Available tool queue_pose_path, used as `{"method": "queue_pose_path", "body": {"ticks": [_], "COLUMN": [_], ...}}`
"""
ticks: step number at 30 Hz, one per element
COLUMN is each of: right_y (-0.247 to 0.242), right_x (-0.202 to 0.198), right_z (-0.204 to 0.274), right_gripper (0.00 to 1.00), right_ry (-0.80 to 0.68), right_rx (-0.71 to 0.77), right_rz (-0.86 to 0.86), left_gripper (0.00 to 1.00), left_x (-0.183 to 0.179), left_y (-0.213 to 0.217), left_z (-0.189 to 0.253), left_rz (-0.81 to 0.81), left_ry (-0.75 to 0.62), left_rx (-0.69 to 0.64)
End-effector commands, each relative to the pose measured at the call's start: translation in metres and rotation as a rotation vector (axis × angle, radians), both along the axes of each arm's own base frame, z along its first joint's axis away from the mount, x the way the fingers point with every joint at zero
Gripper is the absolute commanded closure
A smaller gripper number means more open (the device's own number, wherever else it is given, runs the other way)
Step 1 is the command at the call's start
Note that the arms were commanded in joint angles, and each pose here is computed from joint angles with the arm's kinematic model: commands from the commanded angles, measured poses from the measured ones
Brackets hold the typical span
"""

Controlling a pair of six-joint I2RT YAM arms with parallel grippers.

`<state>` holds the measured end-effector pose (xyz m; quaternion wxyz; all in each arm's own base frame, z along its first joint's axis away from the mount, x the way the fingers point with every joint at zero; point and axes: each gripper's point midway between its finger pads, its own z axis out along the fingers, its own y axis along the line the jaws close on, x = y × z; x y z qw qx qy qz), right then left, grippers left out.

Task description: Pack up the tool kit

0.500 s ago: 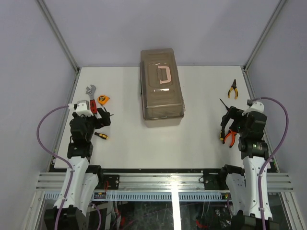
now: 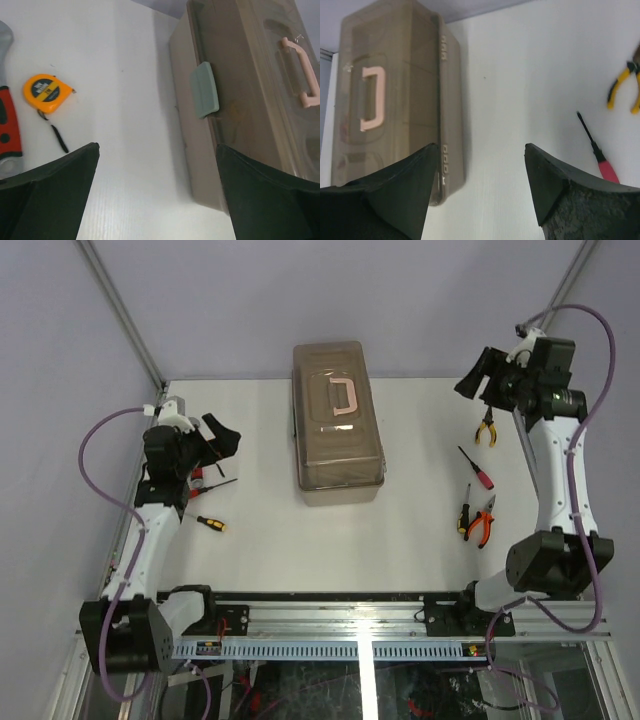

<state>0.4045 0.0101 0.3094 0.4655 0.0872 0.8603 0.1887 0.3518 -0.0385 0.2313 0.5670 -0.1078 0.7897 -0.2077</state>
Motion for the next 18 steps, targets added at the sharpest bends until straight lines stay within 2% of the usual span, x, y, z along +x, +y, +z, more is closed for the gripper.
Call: {"method": "queue_pose_path", "body": {"ticks": [1,7,11,18], "right_y": [0.049,0.122,0.159,0.19], "right_x": [0.029,0.067,0.083,0.103], "right_z": [0.026,-0.007,-0.031,-0.039], "right_gripper": [0.22,0.21,0.21,0.2], "right_ry": [-0.012,0.06,0.078,0.048], "right_rx": [-0.03,-0.083,-0.119,-0.12], "right_rz": [0.122,0.211,0.245,0.272], "left_gripper": [0.0,0.0,0.0,0.0], "left_x": [0.034,0.084,0.111,0.145], "left_y": [-0.023,-0.042,-0.052,-0.07], "left_z": [0.017,0.004,0.009,0.011], "left_rz": [-0.066,-0.173,-0.209,-0.241], "left_ry": [0.01,0.119,0.12,0.118], "left_rx": [-0.134,-0.174,-0.193,-0.227]}}
